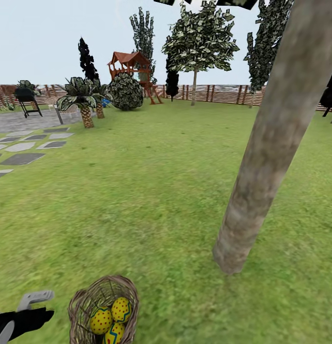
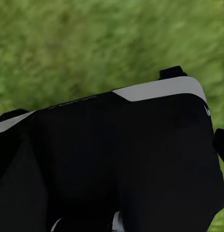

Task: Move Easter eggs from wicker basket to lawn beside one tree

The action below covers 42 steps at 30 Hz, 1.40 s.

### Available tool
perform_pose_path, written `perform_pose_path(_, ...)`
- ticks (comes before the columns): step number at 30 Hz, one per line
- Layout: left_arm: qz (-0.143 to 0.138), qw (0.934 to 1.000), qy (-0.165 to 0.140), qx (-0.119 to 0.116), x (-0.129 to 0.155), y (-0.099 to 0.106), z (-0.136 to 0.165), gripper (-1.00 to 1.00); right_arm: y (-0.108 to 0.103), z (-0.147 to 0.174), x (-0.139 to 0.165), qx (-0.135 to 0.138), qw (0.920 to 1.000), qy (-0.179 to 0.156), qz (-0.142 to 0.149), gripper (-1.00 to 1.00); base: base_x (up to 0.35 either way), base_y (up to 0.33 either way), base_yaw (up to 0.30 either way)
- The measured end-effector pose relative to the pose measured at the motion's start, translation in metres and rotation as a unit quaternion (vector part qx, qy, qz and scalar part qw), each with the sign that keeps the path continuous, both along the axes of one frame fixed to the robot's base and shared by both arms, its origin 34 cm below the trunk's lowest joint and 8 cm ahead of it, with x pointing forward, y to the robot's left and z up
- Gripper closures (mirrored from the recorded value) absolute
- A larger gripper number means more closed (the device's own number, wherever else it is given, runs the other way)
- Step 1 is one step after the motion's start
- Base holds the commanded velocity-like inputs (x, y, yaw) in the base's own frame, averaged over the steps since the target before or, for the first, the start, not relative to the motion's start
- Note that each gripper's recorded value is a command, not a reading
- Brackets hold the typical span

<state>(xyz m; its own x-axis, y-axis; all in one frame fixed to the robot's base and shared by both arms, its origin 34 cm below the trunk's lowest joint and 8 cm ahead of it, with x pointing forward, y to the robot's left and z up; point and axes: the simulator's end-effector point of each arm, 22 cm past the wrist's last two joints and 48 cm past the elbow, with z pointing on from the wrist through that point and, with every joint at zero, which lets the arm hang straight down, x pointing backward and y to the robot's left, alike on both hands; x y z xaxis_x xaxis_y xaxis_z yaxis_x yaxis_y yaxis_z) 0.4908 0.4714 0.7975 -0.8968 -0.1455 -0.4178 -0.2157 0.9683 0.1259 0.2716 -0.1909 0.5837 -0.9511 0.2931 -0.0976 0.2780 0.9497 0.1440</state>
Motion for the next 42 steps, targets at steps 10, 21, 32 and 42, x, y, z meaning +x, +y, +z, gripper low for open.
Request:
perform_pose_path(10, 0.003, 0.9999, 0.010, 0.001, -0.009, 0.002, -0.016, -1.00, 0.032, 0.016, 0.083, -0.028, 0.9973, -0.050, 0.046, -1.00, 0.002, -0.007, 0.000)
perform_pose_path(21, 0.003, 1.0000, 0.006, 0.000, -0.007, 0.002, -0.016, -1.00, 0.035, 0.033, 0.134, -0.032, 0.9934, -0.099, 0.046, -1.00, 0.000, 0.000, 0.000)
perform_pose_path(32, 0.000, 1.0000, 0.001, -0.003, -0.004, -0.001, -0.013, -1.00, 0.045, 0.049, 0.177, -0.026, 0.9901, -0.131, 0.045, -1.00, 0.000, 0.000, 0.000)
perform_pose_path(42, -0.001, 1.0000, -0.002, -0.005, -0.002, -0.003, -0.012, -1.00, 0.041, 0.077, 0.229, -0.024, 0.9861, -0.159, 0.043, -1.00, 0.000, 0.000, 0.000)
